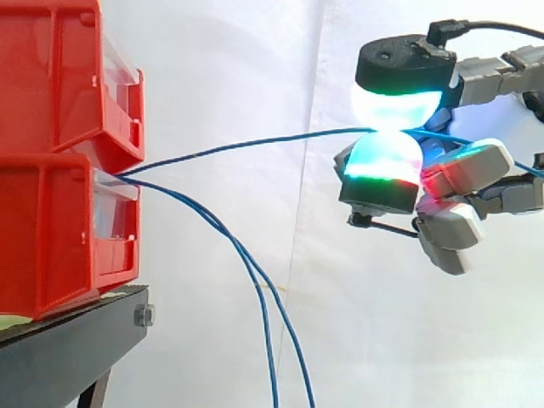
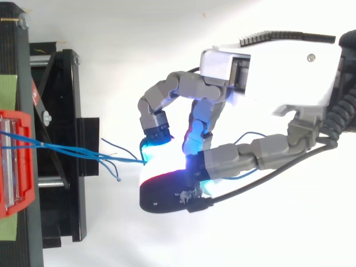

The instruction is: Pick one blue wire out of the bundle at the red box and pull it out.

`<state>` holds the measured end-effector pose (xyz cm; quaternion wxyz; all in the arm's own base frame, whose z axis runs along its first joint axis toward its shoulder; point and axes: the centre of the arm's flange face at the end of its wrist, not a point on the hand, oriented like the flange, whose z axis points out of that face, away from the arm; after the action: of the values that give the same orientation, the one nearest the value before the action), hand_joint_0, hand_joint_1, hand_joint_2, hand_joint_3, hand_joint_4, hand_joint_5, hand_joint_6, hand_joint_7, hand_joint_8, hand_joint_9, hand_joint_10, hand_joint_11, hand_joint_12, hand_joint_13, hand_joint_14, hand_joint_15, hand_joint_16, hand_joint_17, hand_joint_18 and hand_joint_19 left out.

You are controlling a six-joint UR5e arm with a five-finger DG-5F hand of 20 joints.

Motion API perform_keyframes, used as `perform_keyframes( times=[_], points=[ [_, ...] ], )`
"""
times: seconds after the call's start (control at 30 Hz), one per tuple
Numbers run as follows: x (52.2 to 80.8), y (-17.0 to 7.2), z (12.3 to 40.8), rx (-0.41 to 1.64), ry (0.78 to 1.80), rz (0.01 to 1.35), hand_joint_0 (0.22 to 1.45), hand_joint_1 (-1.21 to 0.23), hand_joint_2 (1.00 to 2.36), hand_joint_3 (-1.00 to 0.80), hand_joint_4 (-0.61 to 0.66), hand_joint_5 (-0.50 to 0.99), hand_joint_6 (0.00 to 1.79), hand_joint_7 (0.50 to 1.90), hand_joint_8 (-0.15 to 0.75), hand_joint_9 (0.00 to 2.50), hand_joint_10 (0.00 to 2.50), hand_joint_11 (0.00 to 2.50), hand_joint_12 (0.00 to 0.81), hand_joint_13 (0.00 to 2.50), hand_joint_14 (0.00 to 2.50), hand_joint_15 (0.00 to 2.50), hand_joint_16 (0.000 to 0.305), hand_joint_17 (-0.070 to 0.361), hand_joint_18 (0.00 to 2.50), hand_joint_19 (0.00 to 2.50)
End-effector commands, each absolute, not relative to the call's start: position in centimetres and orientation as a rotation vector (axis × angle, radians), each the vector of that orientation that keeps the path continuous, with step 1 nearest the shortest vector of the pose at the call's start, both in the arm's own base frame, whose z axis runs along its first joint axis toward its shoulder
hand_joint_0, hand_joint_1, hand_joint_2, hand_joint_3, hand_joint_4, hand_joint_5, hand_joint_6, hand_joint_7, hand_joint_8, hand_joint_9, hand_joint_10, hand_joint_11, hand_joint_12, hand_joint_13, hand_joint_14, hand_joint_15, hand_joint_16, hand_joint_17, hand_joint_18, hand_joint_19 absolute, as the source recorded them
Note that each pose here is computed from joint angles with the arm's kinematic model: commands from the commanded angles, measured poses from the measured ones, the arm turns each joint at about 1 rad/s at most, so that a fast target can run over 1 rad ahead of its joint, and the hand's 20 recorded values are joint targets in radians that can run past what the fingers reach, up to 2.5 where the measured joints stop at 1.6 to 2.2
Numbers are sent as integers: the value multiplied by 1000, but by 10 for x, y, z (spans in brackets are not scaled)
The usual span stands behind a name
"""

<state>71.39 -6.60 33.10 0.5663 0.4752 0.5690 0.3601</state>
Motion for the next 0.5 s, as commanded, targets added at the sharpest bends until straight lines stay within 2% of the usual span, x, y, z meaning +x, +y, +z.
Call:
perform_keyframes(
  times=[0.0,0.47],
  points=[
    [714,-67,330,1118,1338,845,604,-810,1021,87,221,-103,894,1292,526,1415,21,1031,521,1278,19,658,71,160,1197,715],
    [714,-67,331,1117,1337,846,604,-812,1020,88,220,-102,892,1300,528,1418,20,1038,523,1275,17,654,72,162,1170,690]
  ],
)
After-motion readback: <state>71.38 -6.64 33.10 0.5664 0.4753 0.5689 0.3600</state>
